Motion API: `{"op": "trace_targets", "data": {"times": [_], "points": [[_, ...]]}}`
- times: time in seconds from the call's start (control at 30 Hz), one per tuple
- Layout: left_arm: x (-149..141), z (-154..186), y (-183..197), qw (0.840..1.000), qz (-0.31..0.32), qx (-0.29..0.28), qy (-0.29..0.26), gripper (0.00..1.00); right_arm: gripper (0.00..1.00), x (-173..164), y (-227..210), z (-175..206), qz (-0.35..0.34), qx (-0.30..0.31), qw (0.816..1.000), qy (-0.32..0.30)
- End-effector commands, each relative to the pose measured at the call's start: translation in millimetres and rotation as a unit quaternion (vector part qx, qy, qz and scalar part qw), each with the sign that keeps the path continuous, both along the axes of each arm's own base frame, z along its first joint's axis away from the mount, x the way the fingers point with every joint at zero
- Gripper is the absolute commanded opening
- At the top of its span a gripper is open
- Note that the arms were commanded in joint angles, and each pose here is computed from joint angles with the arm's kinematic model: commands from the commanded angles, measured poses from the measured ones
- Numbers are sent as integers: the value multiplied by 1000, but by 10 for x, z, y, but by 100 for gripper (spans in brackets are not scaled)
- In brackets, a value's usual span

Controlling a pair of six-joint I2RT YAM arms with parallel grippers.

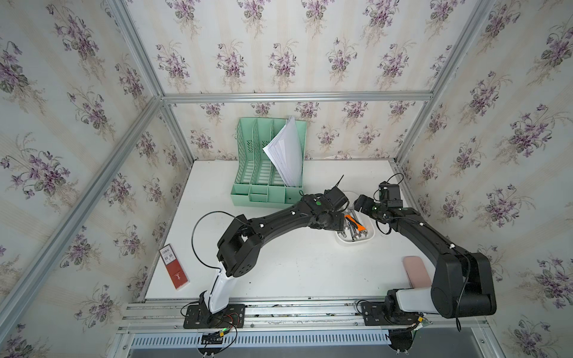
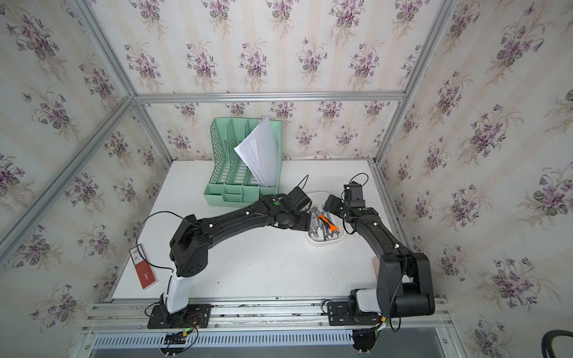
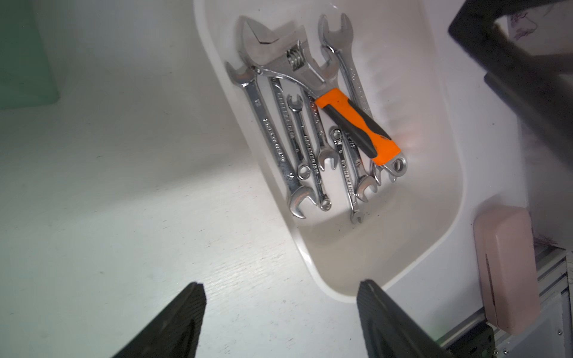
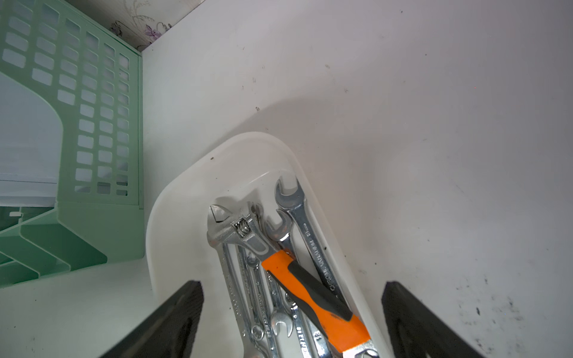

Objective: Take out the wrench from the storage box
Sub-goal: Move the storage box to the center of the board.

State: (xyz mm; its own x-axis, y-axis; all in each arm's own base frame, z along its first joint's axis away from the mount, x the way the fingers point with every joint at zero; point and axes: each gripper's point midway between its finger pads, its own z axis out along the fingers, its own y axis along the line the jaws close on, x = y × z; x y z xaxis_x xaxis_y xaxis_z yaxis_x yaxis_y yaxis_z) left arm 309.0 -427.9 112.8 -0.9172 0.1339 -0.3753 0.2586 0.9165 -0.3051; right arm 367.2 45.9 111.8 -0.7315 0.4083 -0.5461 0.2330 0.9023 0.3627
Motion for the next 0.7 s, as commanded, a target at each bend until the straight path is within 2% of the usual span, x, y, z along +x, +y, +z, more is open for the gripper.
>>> {"op": "trace_targets", "data": {"times": [0.0, 0.13, 0.27, 0.43, 0.67], "points": [[8, -131, -77, 1000, 3, 11, 12, 72, 95, 19, -6, 54, -8, 5, 1000, -13], [68, -254, -89, 1000, 5, 28, 9, 61, 94, 3, 1, 85, -8, 8, 1000, -16], [123, -342, -58, 999, 9, 47, 2, 57, 94, -7, -4, 115, -8, 7, 1000, -18], [147, -460, -45, 998, 13, 53, 10, 40, 93, -17, 35, 140, -1, 15, 1000, -17], [198, -457, 55, 998, 18, 60, 4, 19, 91, -38, 88, 182, 9, 27, 1000, -12]]}}
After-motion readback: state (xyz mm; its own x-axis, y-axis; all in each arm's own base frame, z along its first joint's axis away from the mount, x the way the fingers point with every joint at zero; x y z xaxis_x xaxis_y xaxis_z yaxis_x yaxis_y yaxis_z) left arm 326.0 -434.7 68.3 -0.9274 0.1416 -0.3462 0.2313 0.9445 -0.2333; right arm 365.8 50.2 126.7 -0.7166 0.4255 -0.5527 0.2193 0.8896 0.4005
